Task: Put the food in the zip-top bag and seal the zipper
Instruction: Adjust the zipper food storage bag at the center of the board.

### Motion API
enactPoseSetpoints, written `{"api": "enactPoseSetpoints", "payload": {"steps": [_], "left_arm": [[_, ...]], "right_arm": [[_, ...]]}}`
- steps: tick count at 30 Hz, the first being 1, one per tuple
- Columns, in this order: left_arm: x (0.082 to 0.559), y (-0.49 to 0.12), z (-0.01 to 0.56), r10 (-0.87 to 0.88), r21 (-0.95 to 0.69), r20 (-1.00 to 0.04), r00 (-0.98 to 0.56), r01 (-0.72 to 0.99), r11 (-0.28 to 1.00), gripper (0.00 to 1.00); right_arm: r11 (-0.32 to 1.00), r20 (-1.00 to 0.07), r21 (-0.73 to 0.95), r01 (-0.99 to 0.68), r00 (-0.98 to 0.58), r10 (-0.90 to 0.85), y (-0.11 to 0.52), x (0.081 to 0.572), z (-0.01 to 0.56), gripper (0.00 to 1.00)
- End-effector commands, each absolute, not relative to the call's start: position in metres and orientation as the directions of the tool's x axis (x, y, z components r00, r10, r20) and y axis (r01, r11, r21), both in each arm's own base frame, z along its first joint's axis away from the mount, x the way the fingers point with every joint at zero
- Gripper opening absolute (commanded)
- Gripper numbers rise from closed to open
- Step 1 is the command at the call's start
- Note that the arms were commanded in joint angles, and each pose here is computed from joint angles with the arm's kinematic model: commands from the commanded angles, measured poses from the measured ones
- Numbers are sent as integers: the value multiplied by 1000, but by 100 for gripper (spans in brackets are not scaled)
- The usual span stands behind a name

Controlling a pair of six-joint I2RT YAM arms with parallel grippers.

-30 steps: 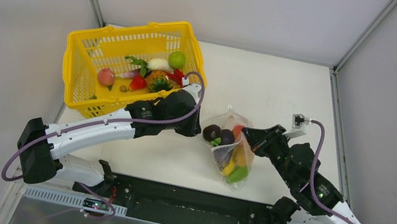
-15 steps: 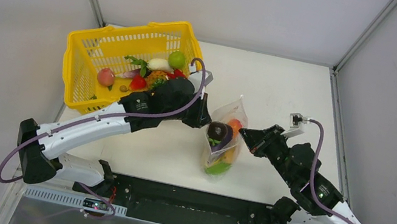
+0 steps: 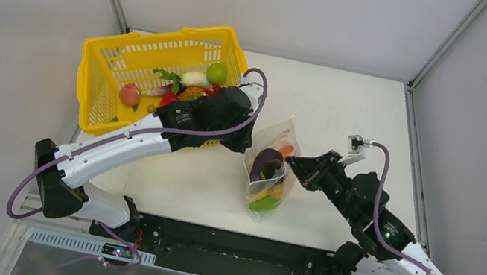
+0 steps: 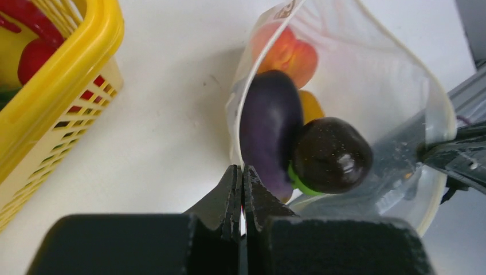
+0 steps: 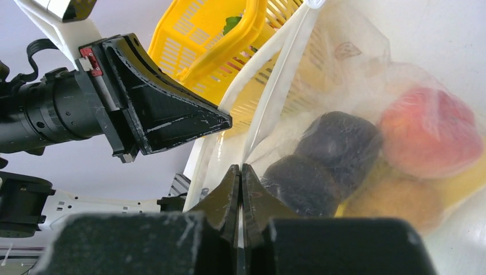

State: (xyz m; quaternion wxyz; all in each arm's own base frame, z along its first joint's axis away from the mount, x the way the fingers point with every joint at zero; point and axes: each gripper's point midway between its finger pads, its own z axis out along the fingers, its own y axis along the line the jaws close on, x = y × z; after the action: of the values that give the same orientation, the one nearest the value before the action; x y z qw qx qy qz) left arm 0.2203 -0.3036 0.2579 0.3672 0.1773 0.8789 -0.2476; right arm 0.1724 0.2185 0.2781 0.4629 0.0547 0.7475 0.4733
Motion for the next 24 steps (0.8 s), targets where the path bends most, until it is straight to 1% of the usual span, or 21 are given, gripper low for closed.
{"api": "enactPoseSetpoints", "payload": {"steps": [1, 3, 6, 9, 12, 15, 17, 18, 19, 20, 21, 22, 24], "left_arm": [[222, -287, 267, 169, -226, -761, -627, 500, 836, 0], [228, -278, 269, 160, -203, -764, -625, 469, 860, 0], [237, -266, 266, 136, -193, -758, -638, 419, 887, 0], [242, -263, 264, 117, -216, -751, -650, 409, 887, 0], [236, -277, 270, 135, -257, -759, -637, 483, 837, 0], [219, -301, 279, 170, -337, -754, -635, 595, 730, 0], [212, -308, 285, 174, -373, -749, -639, 624, 687, 0], [211, -309, 285, 173, -375, -750, -639, 626, 684, 6], [211, -306, 281, 175, -368, -748, -641, 619, 694, 21], [211, -302, 276, 177, -360, -744, -645, 609, 707, 41], [210, -299, 272, 173, -359, -743, -646, 604, 711, 54], [206, -294, 273, 158, -365, -751, -641, 604, 708, 63], [203, -286, 273, 119, -372, -774, -622, 598, 709, 75]], "right_arm": [[458, -629, 777, -431, -564, 535, 231, 167, 305, 1], [433, -642, 766, -475, -596, 482, 241, 159, 308, 1], [342, -662, 749, -567, -638, 393, 259, 140, 318, 0], [304, -660, 750, -587, -645, 385, 265, 136, 321, 0], [324, -649, 761, -563, -642, 409, 264, 142, 316, 0], [347, -631, 776, -527, -632, 450, 260, 151, 313, 0], [380, -608, 794, -475, -612, 505, 253, 162, 309, 0], [403, -589, 808, -430, -596, 545, 248, 171, 304, 0], [416, -577, 816, -400, -583, 571, 243, 176, 300, 0], [426, -570, 821, -380, -574, 588, 240, 179, 297, 0], [427, -562, 827, -366, -569, 600, 239, 181, 295, 0], [429, -560, 828, -360, -568, 603, 238, 182, 294, 0], [431, -554, 831, -350, -572, 605, 238, 182, 290, 0]]}}
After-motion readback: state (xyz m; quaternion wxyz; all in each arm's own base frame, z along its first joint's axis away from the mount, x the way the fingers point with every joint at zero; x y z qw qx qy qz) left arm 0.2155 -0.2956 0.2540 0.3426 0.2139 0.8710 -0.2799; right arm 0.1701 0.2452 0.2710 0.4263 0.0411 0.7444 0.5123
